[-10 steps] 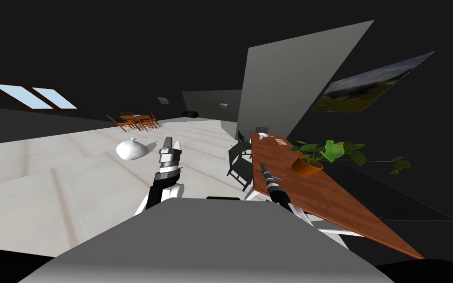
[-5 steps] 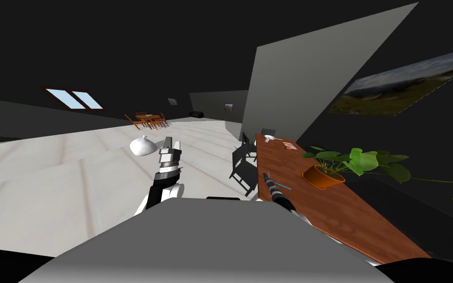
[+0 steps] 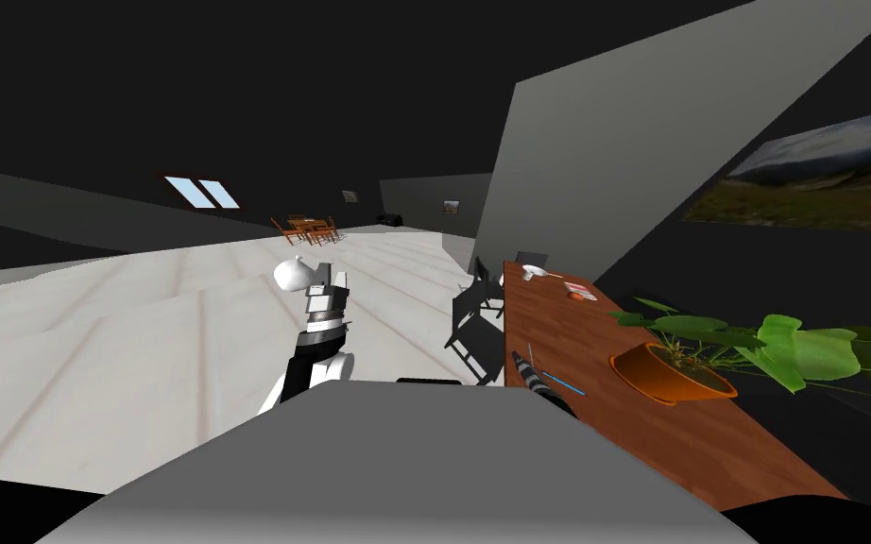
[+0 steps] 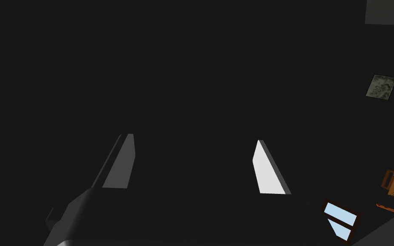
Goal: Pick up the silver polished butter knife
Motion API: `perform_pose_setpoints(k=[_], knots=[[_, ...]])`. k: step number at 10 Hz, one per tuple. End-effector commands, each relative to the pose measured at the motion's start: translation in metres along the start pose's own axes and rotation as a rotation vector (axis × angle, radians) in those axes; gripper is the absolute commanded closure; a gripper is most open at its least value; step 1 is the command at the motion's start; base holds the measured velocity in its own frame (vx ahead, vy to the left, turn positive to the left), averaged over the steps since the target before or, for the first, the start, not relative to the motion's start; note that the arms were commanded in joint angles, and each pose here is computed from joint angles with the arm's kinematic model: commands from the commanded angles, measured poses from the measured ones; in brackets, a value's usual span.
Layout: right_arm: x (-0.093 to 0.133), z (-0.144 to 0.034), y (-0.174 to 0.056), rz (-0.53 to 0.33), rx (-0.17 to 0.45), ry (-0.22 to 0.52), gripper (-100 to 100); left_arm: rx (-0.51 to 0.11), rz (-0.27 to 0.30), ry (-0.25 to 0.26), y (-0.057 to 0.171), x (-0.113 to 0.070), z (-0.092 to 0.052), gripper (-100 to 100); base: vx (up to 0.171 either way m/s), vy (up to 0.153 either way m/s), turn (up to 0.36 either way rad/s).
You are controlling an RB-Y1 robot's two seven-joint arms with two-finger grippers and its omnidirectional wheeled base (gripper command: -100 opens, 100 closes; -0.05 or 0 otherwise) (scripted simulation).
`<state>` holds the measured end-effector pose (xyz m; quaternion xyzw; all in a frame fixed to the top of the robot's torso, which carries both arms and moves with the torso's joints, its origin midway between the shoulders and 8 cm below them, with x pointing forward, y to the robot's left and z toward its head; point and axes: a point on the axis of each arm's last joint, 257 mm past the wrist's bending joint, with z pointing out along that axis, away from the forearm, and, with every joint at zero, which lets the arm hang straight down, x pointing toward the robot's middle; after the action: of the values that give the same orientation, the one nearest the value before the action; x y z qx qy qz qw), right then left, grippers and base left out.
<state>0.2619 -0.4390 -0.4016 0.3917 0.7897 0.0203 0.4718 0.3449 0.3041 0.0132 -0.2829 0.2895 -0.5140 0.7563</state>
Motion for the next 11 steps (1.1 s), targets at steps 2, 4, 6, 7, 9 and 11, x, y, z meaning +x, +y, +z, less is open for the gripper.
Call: perform_pose_setpoints(k=[2,4,6,7,9,11], knots=[[0.015,-0.010,-0.050,-0.084,0.089,0.054,-100,0.000,0.000,0.000,0.000,0.000,0.000,0,0.098,-0.058,0.223],[0.026,-0.018,-0.081,-0.144,0.145,0.096,-100,0.000,0.000,0.000,0.000,0.000,0.000,0,0.085,-0.082,0.187],[0.035,-0.027,-0.111,-0.200,0.194,0.137,-100,0.000,0.000,0.000,0.000,0.000,0.000,0,0.057,-0.086,0.189],[0.043,-0.037,-0.137,-0.251,0.237,0.175,-100,0.000,0.000,0.000,0.000,0.000,0.000,0,0.078,-0.110,0.288],[0.048,-0.046,-0.158,-0.294,0.272,0.207,-100,0.000,0.000,0.000,0.000,0.000,0.000,0,0.071,-0.112,0.189],[0.048,-0.049,-0.170,-0.310,0.287,0.219,-100,0.000,0.000,0.000,0.000,0.000,0.000,0,0.062,-0.097,0.136]])
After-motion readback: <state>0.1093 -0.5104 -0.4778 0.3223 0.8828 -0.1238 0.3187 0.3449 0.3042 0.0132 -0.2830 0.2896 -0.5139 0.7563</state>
